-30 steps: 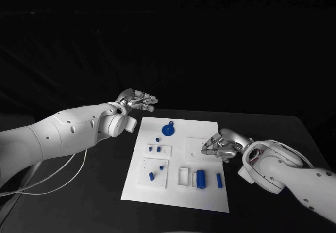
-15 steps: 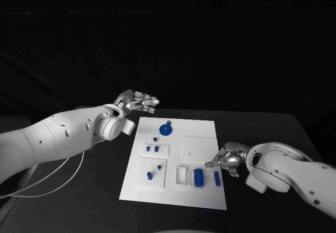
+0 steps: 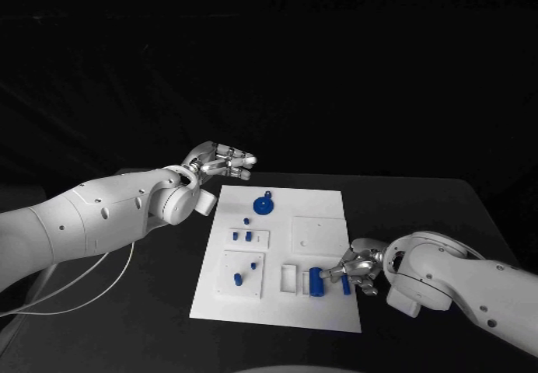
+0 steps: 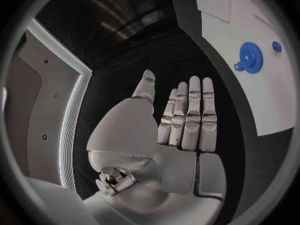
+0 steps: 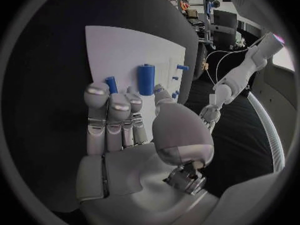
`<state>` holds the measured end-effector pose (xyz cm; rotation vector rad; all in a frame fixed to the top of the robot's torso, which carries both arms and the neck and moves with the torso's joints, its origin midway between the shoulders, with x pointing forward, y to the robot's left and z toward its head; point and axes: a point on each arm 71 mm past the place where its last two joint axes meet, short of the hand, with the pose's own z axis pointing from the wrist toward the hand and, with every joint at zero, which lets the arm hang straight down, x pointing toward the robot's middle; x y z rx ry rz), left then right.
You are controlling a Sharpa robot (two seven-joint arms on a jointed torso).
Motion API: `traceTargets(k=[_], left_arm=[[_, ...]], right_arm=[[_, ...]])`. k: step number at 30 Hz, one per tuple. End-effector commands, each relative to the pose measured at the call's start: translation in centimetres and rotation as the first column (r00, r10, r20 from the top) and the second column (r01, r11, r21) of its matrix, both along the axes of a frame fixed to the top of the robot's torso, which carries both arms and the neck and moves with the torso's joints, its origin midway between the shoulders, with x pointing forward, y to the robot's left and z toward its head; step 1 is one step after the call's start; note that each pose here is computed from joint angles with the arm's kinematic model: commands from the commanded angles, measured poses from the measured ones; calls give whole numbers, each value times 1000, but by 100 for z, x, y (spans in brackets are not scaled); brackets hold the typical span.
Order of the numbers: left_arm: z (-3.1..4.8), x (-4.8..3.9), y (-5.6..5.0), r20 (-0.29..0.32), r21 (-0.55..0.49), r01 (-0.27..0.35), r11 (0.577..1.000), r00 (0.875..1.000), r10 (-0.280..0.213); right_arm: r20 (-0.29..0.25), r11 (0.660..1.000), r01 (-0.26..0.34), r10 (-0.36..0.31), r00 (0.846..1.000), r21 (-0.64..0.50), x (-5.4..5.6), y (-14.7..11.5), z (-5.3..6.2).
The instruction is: Assemble the parts on the task board
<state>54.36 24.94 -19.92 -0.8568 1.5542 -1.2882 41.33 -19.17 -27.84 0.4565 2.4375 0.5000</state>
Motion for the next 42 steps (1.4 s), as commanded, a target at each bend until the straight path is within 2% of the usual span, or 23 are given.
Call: traceTargets(k=[1,9,20,29,42], left_arm=[[14,-12,-48,13,-13,36,999,999,-36],[12,-16,-76,9,-16,47,999,999,-47],[8,-23,-103,4,-11,60,998,998,-60],[7,-24,-109,1,-9,60,998,998,-60],[0,-26,-106,-9,-5,58,998,998,-58]], right_arm=[[-30,1000,3,-3,1000,-17,-31,44,-40],[-18,1000,-4,4,1000,-18,-52,158,-107],[-19,999,-24,23,1000,-49,-97,275,-272],[-23,998,-12,10,1000,-62,-101,287,-366],[5,998,40,-40,999,-53,-87,231,-380]])
